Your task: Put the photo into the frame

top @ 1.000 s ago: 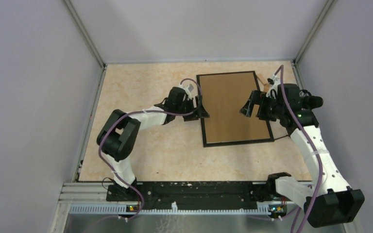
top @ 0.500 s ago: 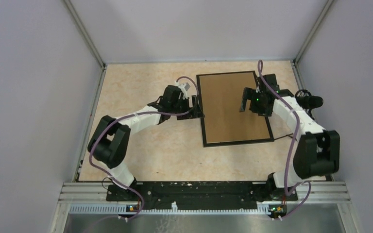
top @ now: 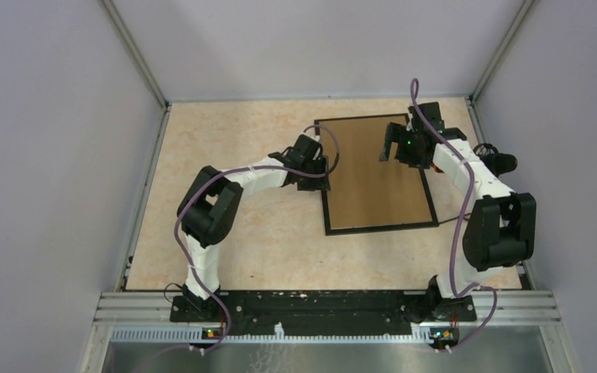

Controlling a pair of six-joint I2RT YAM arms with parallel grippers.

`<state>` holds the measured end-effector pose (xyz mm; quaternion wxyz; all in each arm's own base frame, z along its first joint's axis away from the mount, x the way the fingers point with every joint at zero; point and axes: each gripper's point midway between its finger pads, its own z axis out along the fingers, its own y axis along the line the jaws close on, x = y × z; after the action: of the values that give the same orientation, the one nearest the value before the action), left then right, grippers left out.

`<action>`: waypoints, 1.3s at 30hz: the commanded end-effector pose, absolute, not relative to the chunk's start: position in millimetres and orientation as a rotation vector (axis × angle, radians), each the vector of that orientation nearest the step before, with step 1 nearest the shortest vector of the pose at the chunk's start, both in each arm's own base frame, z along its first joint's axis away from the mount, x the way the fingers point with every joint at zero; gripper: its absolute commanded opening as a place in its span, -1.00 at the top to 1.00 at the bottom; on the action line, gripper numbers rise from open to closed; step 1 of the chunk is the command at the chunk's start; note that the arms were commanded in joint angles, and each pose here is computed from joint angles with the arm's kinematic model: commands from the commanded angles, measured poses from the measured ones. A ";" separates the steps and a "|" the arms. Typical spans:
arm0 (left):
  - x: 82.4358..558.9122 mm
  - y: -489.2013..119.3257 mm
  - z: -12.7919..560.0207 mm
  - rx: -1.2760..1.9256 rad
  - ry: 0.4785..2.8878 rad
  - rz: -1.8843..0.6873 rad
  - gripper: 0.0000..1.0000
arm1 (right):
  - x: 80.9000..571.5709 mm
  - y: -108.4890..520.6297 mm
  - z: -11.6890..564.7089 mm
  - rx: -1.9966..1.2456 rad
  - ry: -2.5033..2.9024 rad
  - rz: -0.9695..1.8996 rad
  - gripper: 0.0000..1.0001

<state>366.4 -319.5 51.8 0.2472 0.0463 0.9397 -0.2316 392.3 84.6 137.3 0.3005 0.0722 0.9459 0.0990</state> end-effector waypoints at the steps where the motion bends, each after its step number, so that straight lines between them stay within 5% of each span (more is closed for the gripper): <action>1: 370.5 -319.6 34.3 0.144 2.590 -0.519 -0.16 | 385.3 89.7 160.2 0.170 2.439 0.302 -0.88; 10: 341.6 -271.0 -4.8 0.068 2.730 -0.218 0.23 | 371.7 91.8 159.8 0.161 2.422 0.334 -0.94; 22: 207.2 -182.5 -18.1 -0.149 2.887 -0.184 0.24 | 348.9 104.0 126.9 0.154 2.495 0.354 -0.97; 26: 188.8 -180.5 8.9 -0.288 2.811 -0.355 -0.03 | 320.5 111.0 126.8 0.262 2.559 0.296 -0.97; 31: 219.8 -190.7 88.3 -0.166 2.518 -0.537 -0.96 | 268.2 129.4 130.0 0.366 2.546 0.239 -0.98; 39: 364.0 -200.2 220.8 -0.077 1.927 -0.581 -0.97 | 192.1 118.5 91.7 0.689 2.595 0.329 -0.98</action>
<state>275.3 -191.0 148.4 0.4005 -0.0475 0.8864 -0.2271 222.1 128.8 109.4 0.2436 0.1607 0.9496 0.1142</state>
